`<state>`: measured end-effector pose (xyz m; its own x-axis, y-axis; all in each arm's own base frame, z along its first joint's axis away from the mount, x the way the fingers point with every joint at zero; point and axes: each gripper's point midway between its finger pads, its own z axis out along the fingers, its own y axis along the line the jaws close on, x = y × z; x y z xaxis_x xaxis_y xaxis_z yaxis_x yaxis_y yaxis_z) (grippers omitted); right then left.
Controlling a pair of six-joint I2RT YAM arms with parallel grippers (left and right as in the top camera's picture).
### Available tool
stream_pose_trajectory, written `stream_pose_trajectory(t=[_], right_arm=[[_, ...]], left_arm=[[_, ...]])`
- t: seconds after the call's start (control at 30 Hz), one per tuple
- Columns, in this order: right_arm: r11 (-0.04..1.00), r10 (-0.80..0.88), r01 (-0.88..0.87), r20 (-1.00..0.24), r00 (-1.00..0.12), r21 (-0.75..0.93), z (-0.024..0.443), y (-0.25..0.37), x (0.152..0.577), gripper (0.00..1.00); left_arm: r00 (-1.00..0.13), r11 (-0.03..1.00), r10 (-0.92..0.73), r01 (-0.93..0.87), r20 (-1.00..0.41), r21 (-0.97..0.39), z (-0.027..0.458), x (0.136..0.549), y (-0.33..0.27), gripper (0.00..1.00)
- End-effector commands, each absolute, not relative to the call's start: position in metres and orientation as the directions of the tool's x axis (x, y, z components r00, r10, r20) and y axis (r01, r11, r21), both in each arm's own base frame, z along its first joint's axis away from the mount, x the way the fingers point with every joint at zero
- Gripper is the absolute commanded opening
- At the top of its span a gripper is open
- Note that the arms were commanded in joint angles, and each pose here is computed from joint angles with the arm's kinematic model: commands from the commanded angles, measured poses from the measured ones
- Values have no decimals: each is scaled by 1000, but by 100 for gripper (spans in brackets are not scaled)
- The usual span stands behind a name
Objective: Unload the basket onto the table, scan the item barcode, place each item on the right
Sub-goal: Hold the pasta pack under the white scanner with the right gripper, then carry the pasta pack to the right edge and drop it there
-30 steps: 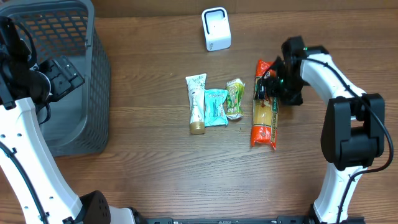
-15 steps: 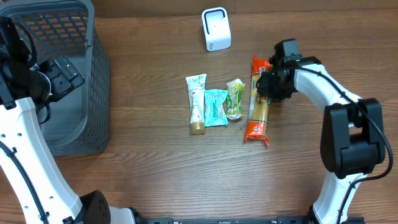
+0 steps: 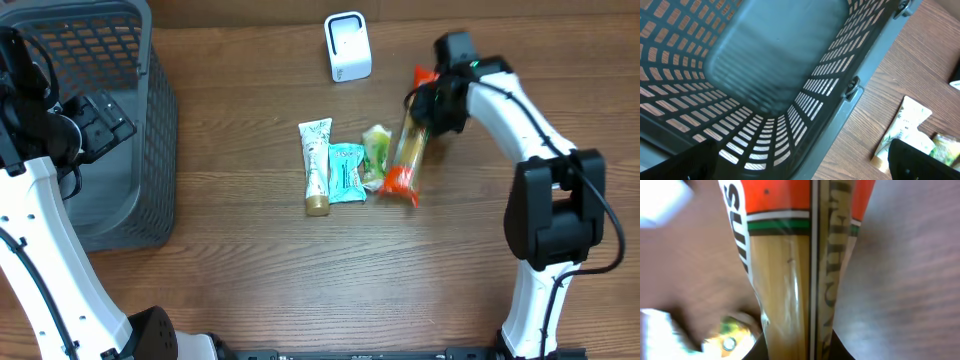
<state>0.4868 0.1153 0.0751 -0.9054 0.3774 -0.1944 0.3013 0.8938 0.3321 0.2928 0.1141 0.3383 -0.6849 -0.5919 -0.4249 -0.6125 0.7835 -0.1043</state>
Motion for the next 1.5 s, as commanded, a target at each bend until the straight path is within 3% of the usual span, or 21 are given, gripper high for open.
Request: stream_pose_trajectory(t=[0.0,0.37,0.67,0.83,1.07,1.17,1.33,1.47], right_arm=[[730,555,370,-182,-812,575,142,137,523,4],[338,845,482,-36,-533,808,180,159,588,4],[154,895,379,33,-444,912,166,199,636,4],[156,912,280,-29,-409,947,166,214,650,4],[386,871,144,-309,-383,911,185,208,659,4],[420,856,107,-355,-375,901,198,204,663,4],[476,834,67,-426,-351,877,231,189,670,4],[487,841,49,-454,-296,872,282,156,674,4]], left_arm=[[-696,794,-575,-603,-431,-85,339,293,116,100],[-696,794,-575,-603,-431,-85,339,293,116,100],[-696,794,-575,-602,-431,-86,339,293,116,100],[-696,794,-575,-602,-431,-86,339,293,116,100],[-696,793,-575,-603,-431,-86,339,293,116,100],[-696,794,-575,-603,-431,-85,339,293,116,100],[-696,793,-575,-603,-431,-85,339,293,116,100],[-696,794,-575,-603,-431,-85,339,293,116,100]])
